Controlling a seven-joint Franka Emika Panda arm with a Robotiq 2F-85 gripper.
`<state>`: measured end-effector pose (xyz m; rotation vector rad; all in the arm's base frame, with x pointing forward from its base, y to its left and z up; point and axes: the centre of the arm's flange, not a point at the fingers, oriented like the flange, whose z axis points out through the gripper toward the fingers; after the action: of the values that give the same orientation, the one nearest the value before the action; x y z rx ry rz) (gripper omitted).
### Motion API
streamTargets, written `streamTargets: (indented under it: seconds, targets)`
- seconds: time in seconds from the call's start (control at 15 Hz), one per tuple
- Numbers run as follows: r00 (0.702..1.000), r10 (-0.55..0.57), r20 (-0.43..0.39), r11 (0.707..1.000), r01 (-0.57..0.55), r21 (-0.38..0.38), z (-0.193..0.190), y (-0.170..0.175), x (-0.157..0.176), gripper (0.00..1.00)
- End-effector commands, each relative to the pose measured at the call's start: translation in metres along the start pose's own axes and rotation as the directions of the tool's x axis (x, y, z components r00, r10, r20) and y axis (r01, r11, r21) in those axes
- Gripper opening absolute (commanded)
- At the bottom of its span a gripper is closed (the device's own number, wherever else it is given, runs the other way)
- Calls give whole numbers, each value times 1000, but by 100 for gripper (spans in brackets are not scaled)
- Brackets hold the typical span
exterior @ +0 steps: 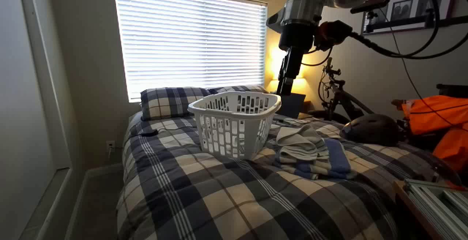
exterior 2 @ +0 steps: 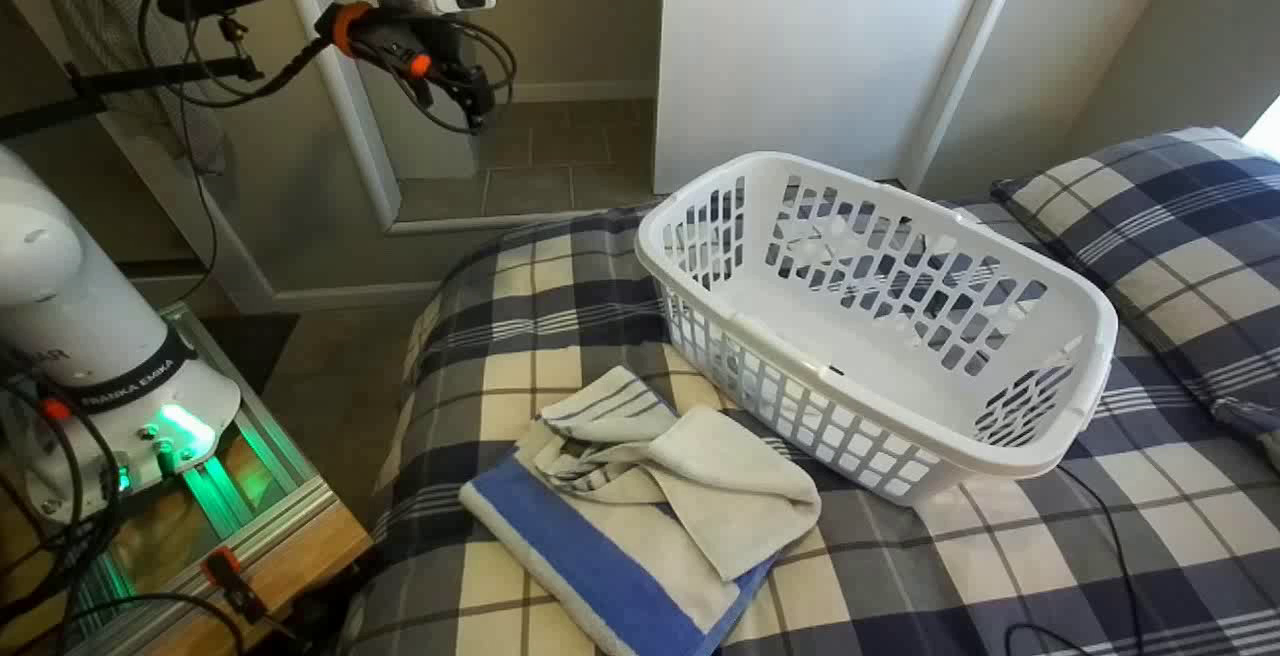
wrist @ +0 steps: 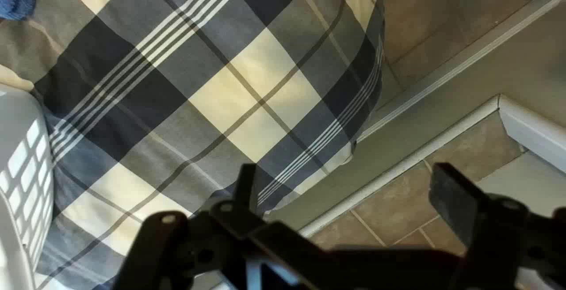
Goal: Put the white towel in the basket
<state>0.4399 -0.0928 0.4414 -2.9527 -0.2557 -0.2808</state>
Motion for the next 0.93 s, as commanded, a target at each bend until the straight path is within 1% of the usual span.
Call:
streamTargets:
  seconds: [0.0,0.27,0.33,0.4,0.47,0.6,0.67,0.73,0.87]
  targets:
    - [1000,0,0,1000,0,0,0,0,0,100]
    - [1000,0,0,1000,0,0,0,0,0,100]
    - [999,37,13,999,-36,-26,7,4,-2,100]
    - [997,63,44,998,-61,-35,13,8,-5,100]
    - [992,108,69,992,-103,-65,23,15,-11,100]
    - [976,183,119,980,-172,-103,43,31,-24,100]
    - [968,218,125,971,-203,-126,53,41,-30,100]
    - [960,256,114,958,-236,-164,63,53,-35,100]
    - [950,306,61,926,-282,-251,79,83,-42,100]
